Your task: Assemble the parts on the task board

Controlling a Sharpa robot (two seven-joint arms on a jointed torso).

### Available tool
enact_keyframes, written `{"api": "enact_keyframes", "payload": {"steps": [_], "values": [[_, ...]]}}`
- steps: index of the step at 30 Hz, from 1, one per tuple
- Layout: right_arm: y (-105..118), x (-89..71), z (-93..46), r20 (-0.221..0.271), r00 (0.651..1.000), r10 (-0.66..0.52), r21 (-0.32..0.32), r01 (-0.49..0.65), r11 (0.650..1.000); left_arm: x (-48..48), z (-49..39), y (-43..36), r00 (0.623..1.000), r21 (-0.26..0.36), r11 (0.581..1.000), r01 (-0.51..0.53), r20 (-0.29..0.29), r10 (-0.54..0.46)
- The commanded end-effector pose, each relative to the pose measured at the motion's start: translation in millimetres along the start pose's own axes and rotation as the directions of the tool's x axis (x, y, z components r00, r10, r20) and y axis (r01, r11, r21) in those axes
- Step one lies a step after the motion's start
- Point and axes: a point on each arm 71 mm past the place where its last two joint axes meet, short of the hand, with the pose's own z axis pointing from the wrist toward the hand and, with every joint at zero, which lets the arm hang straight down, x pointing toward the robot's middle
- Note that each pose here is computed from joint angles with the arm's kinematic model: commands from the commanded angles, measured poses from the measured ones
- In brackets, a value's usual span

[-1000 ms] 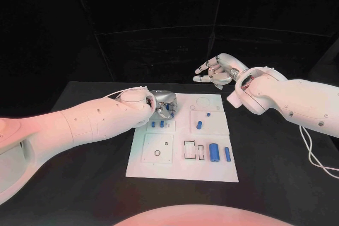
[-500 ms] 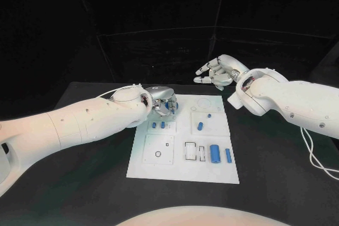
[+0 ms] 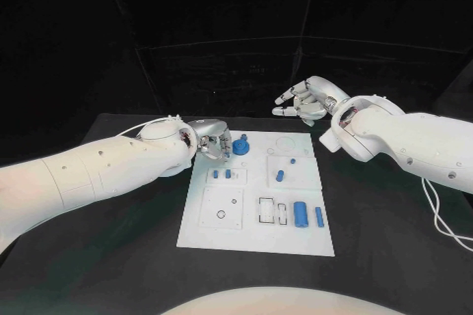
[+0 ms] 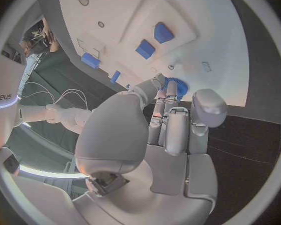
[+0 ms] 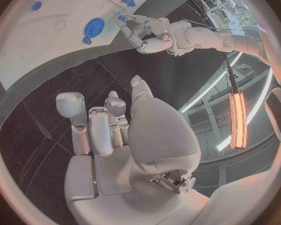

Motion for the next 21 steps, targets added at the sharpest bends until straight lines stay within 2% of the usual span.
{"api": "enact_keyframes", "payload": {"steps": [1, 16, 21], "values": [[1.0, -0.7, 0.3, -0.004, 1.000, 0.002, -0.009, -0.002, 1.000, 1.5, -0.4, 3.9, 0.999, -0.020, 1.000, 0.009, -0.037, -0.010], [0.6, -1.1, 0.0, -0.003, 1.000, 0.002, -0.008, -0.002, 1.000, 5.0, 0.3, 10.4, 0.998, -0.050, 0.999, 0.006, -0.070, -0.010], [0.7, -0.9, 0.2, -0.003, 1.000, 0.002, -0.008, -0.002, 1.000, 5.8, 0.1, 9.7, 0.997, -0.045, 0.999, 0.007, -0.078, -0.010]]}}
